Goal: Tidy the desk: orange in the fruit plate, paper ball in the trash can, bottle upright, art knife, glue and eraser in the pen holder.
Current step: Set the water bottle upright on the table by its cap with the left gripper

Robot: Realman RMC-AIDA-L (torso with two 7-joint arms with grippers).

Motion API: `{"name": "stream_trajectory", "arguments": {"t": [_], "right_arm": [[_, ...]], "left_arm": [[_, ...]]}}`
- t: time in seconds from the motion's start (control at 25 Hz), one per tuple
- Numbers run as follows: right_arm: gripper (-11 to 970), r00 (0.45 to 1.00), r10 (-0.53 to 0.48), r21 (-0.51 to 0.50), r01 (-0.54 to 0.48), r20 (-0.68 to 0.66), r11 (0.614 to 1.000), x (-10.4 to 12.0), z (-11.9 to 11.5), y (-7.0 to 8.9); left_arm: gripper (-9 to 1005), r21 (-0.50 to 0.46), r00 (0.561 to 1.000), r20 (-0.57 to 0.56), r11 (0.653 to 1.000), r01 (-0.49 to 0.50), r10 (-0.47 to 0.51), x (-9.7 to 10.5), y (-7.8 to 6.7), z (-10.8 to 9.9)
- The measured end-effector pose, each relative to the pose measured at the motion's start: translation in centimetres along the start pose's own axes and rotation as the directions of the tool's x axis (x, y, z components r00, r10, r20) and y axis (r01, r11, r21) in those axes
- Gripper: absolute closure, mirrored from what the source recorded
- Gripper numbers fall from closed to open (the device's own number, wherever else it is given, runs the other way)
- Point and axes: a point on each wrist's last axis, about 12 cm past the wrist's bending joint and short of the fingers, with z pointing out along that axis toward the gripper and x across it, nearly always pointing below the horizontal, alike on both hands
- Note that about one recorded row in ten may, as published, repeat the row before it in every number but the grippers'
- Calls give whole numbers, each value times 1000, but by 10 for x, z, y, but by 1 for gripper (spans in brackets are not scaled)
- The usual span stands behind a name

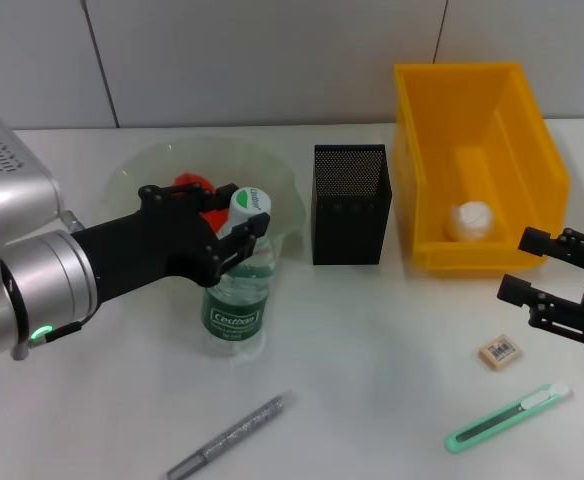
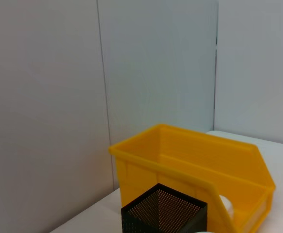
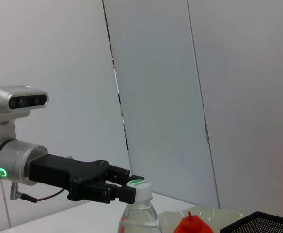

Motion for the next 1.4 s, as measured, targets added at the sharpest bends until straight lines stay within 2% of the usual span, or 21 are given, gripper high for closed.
{"name": "stream_trajectory", "arguments": {"t": [0.2,0.52,1.4], "right_arm": [[252,1000,7,-2,-7,1,1000,-1,1,0],[253,1000,13,-2,-13,0,1000,-2,1,-1],[254,1000,13,-9,-13,3,1000,-4,4,-2]], "left_arm": [[572,-4,1000,10,1000,11,-11,2,2,-2],[572,54,995,82,998,46,-50,7,8,-11],[575,29,995,81,998,55,-57,13,14,-17]]}}
